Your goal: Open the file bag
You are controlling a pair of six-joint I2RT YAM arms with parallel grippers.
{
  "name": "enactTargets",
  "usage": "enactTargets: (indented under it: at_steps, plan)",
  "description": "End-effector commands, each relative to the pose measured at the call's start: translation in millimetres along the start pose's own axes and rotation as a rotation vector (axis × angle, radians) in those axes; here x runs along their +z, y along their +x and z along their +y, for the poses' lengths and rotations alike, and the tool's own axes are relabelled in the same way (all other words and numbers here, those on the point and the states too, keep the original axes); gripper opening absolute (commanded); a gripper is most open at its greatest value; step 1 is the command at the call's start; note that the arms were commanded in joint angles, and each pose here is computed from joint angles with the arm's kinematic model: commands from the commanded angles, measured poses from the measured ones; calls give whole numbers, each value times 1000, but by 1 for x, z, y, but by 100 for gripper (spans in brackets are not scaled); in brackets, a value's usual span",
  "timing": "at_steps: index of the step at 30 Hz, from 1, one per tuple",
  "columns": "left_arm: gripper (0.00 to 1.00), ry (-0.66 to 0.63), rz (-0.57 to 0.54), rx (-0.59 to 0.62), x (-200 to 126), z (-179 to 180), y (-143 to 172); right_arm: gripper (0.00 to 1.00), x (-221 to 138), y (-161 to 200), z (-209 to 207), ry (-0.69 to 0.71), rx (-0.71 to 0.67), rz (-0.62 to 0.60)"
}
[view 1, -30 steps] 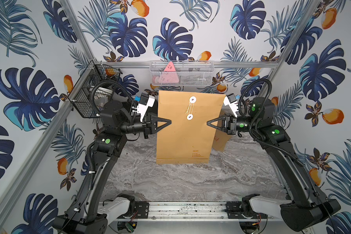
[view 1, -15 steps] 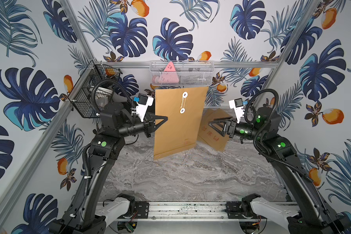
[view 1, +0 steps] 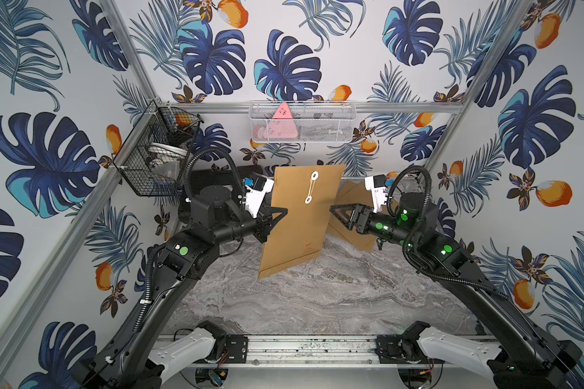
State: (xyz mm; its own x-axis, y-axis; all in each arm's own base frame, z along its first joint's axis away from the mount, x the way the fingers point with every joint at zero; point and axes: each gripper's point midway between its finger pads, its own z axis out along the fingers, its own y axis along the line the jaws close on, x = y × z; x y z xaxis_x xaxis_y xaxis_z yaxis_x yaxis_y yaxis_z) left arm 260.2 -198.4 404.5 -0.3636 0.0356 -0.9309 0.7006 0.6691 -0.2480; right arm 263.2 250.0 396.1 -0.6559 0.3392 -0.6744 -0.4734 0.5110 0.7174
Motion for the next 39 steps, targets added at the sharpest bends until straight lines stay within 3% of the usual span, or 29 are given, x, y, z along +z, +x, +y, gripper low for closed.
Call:
enactTargets:
  at_steps: [1, 13, 30, 39]
  plan:
    - [0, -86, -24, 39, 0, 10, -1, 69, 1, -17, 22, -89, 130, -45]
    - [0, -69, 8, 59, 33, -8, 14, 50, 29, -6, 16, -158, 247, -13]
    - [0, -33, 34, 100, 45, -22, 16, 47, 43, 6, 3, -113, 266, 45]
    - [0, -26, 36, 104, 44, -25, 16, 37, 43, 5, 3, -110, 250, 41]
